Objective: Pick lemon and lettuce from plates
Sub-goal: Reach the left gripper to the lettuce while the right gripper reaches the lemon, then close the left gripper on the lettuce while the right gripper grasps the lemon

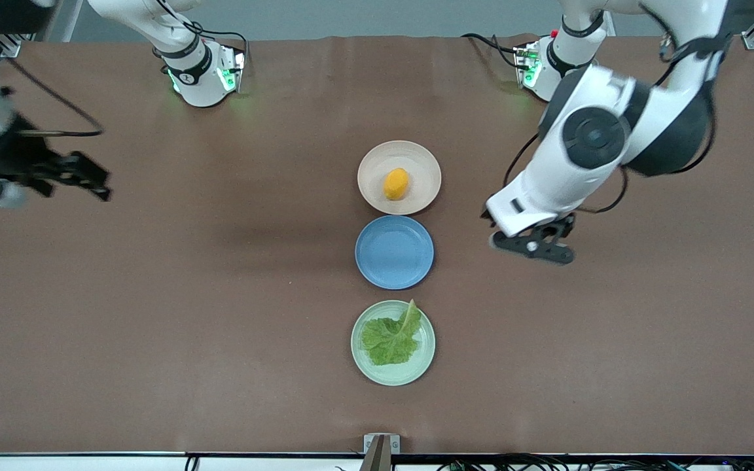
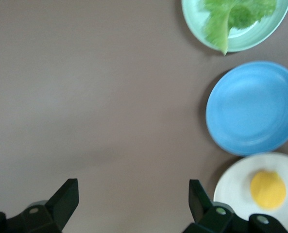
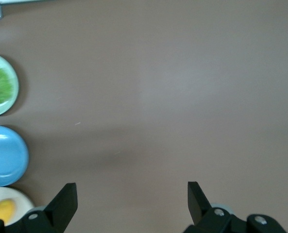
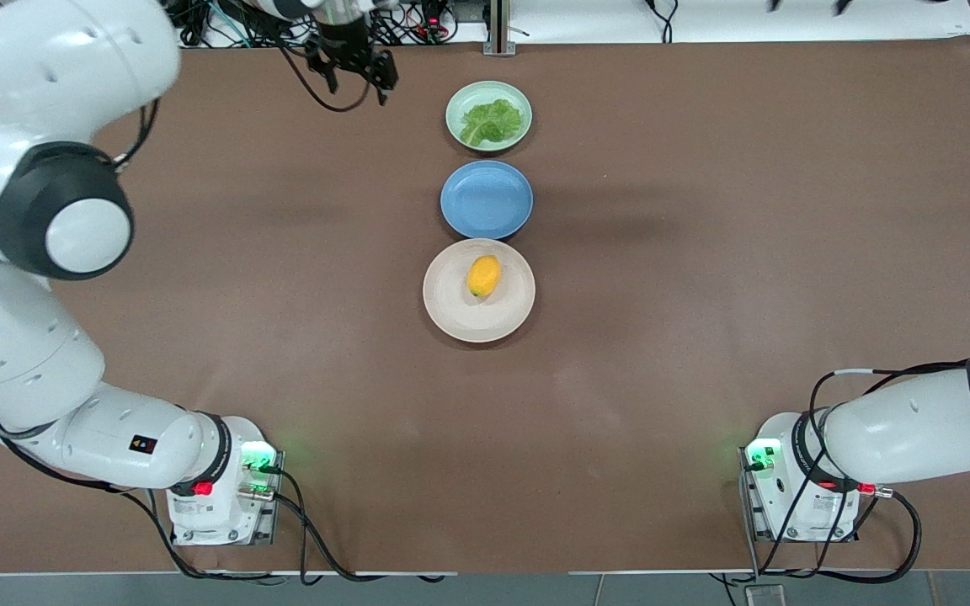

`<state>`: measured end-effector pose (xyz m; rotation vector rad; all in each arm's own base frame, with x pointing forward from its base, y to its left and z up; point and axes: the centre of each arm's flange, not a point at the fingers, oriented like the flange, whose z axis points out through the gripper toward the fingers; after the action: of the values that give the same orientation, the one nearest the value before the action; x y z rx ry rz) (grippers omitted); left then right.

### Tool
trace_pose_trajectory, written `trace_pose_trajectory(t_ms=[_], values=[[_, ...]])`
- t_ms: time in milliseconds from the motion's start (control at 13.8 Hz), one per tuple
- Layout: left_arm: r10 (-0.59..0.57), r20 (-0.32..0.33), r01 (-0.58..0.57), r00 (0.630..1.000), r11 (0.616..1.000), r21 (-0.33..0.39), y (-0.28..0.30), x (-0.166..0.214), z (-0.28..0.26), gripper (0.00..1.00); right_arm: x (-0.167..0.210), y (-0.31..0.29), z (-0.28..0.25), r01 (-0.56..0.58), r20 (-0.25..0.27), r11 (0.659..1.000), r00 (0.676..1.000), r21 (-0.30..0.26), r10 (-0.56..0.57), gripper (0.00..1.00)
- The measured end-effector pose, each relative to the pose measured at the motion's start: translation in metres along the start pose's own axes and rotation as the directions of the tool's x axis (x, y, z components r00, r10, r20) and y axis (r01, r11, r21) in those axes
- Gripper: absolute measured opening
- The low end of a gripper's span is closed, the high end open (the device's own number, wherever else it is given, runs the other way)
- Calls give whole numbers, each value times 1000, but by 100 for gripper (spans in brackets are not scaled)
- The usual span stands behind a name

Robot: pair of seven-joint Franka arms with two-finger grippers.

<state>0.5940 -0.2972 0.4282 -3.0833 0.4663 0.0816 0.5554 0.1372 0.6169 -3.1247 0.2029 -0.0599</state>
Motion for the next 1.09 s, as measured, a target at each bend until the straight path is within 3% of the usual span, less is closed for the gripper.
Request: trace_pose_trajectory(t_ms=[362,580,797,942,1014,1087], values=[[18,-48,-20,999,999,-47,17,33,80,100,-114,-202,95,-109,-11,993,994,35,109,100],[58,-136,-70,989,994,-82,57,45,118,100,-177,-264,173,-122,2,992,993,27,122,100],[67,-259,-102,964,987,-125,83,62,156,97,-216,-312,232,-164,-1,986,986,34,164,100],[85,-340,-135,936,983,-127,96,77,179,80,-238,-336,271,-172,2,985,985,21,172,100],[93,-384,-152,919,980,-128,102,84,190,67,-245,-346,287,-175,2,984,985,15,175,100],[91,-427,-162,900,977,-135,106,89,200,65,-248,-354,301,-178,2,984,984,10,178,100]])
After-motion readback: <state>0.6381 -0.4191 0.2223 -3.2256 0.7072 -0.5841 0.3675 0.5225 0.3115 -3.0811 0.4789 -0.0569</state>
